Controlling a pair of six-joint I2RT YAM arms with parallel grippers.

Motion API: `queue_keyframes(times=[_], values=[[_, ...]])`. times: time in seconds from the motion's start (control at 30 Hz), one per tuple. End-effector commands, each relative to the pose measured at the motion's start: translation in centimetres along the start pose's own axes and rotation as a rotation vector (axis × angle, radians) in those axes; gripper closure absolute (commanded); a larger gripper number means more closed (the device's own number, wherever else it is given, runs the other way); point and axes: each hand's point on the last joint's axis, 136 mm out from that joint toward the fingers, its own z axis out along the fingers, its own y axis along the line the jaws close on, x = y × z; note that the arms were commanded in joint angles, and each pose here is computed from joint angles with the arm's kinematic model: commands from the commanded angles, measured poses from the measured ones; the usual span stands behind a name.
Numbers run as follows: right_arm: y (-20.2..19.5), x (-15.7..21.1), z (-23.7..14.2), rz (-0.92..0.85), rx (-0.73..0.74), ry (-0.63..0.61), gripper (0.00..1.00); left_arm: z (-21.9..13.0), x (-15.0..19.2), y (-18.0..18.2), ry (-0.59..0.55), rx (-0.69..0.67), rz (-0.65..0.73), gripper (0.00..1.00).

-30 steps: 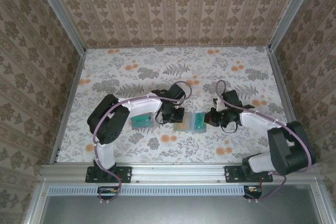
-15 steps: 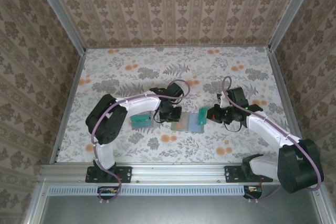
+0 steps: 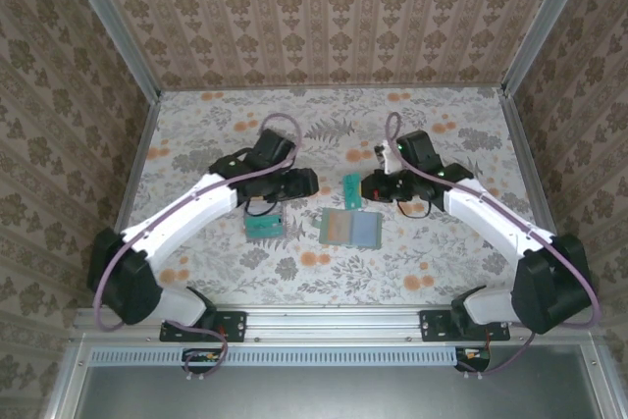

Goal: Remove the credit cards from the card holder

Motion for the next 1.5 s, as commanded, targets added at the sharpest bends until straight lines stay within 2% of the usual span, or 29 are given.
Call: queue_keyframes(times=[0.0,0.07,0.1,0.23,0.43,0.5,0.7,1.0,1.23,1.47], values=[[1.7,-0.6,1.1,-0.116,0.012,0.04,1.0,-2.4,-0.4,3.0,-0.079,-0.072,-0.038,0.14],[3.1,-1.2,1.7,-0.173,0.001,0.054,1.0,-4.1,-0.6,4.5,-0.131,-0.096,-0.067,0.01],[3.7,-1.5,2.2,-0.2,-0.003,0.065,1.0,-5.0,-0.6,5.4,-0.157,-0.109,-0.089,0.0],[6.4,-2.6,4.0,-0.324,-0.024,0.091,1.0,-8.1,-0.4,8.2,-0.249,-0.128,-0.153,0.0],[9.5,-2.3,7.0,-0.521,-0.037,0.18,1.0,-12.5,1.0,11.8,-0.35,-0.198,-0.22,0.0],[10.5,-1.8,8.4,-0.594,-0.041,0.21,1.0,-14.0,1.5,13.5,-0.388,-0.242,-0.263,0.0],[12.6,0.4,12.1,-0.823,-0.064,0.273,1.0,-16.9,3.0,15.4,-0.456,-0.291,-0.3,0.0],[12.4,3.3,16.0,-0.976,-0.036,0.405,1.0,-18.2,5.1,16.6,-0.453,-0.334,-0.324,0.0],[12.1,3.2,16.3,-0.998,-0.026,0.401,1.0,-18.4,5.5,16.8,-0.453,-0.334,-0.33,0.0],[13.5,2.6,15.4,-1.025,-0.062,0.355,1.0,-18.2,5.5,16.8,-0.453,-0.329,-0.331,0.0]])
